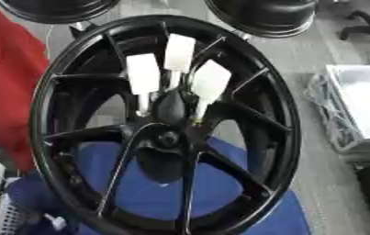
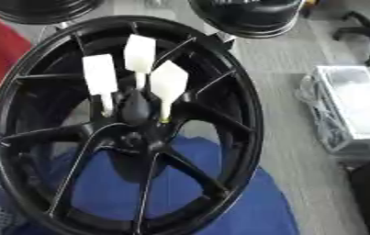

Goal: Pull the pin out of the wheel hub.

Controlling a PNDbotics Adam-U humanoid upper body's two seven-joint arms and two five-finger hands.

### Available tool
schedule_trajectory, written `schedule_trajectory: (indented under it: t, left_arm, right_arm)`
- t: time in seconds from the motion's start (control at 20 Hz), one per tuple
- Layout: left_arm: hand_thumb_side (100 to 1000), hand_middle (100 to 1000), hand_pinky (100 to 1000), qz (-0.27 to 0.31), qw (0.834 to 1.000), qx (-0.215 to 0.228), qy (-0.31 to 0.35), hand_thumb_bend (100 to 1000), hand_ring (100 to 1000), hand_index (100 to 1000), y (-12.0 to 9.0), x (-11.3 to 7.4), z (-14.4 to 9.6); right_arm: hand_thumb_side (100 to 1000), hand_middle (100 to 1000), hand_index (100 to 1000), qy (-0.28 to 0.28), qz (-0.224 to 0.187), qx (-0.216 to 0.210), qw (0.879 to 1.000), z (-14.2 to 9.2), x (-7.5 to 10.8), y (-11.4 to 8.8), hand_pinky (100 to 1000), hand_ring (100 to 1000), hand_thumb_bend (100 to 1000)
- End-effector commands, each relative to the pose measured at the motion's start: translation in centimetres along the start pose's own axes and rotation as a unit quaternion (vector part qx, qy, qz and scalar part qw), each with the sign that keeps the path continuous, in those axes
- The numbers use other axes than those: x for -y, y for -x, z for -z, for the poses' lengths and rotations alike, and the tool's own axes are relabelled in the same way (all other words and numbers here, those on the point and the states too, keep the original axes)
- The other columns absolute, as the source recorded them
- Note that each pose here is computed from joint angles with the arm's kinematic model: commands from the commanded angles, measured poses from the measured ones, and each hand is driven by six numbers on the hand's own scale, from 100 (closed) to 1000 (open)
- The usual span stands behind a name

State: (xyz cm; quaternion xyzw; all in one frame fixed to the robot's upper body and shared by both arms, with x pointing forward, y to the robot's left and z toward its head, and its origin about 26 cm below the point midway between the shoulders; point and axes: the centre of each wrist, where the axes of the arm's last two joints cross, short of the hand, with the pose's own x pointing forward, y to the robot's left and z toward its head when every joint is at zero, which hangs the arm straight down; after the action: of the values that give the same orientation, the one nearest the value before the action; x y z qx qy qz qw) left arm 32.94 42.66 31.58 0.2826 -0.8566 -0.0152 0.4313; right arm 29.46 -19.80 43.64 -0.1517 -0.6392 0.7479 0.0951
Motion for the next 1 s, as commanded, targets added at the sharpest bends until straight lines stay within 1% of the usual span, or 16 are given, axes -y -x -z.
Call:
schedule_trajectory:
  t: [0.05, 0.15, 0.35, 0.6, 0.9, 1.0]
  left_arm:
    - [773, 809, 853, 0.017, 1.0, 0.023, 0.0, 388, 785, 874, -1.8, -1.1, 0.8]
    - [774, 809, 852, 0.017, 1.0, 0.022, 0.001, 387, 783, 874, -1.8, -1.0, 0.8]
    - [775, 807, 853, 0.017, 1.0, 0.022, 0.004, 387, 783, 874, -1.8, -0.9, 0.8]
    - [777, 805, 853, 0.016, 1.0, 0.018, 0.01, 384, 783, 873, -1.7, -0.7, 0.8]
    - [779, 797, 853, 0.012, 1.0, 0.015, 0.011, 381, 781, 872, -1.6, -0.7, 0.8]
    - [780, 797, 853, 0.012, 1.0, 0.015, 0.012, 379, 782, 871, -1.6, -0.6, 0.8]
  right_arm:
    - [481, 777, 856, -0.014, -0.024, 0.017, 0.999, 0.3, 0.5, -1.4, 865, 815, 278]
    - [467, 779, 857, -0.025, -0.025, 0.026, 0.999, 0.9, 0.2, -1.7, 844, 815, 290]
    - [424, 777, 858, -0.037, -0.021, 0.038, 0.998, 1.7, -0.2, -1.9, 870, 818, 312]
    - [357, 789, 864, -0.053, -0.024, 0.059, 0.997, 2.6, -0.8, -2.3, 876, 832, 353]
    - [311, 801, 852, -0.075, -0.031, 0.055, 0.995, 3.8, -1.7, -1.8, 881, 871, 385]
    - [293, 808, 850, -0.082, -0.035, 0.049, 0.995, 4.1, -2.1, -1.4, 870, 834, 406]
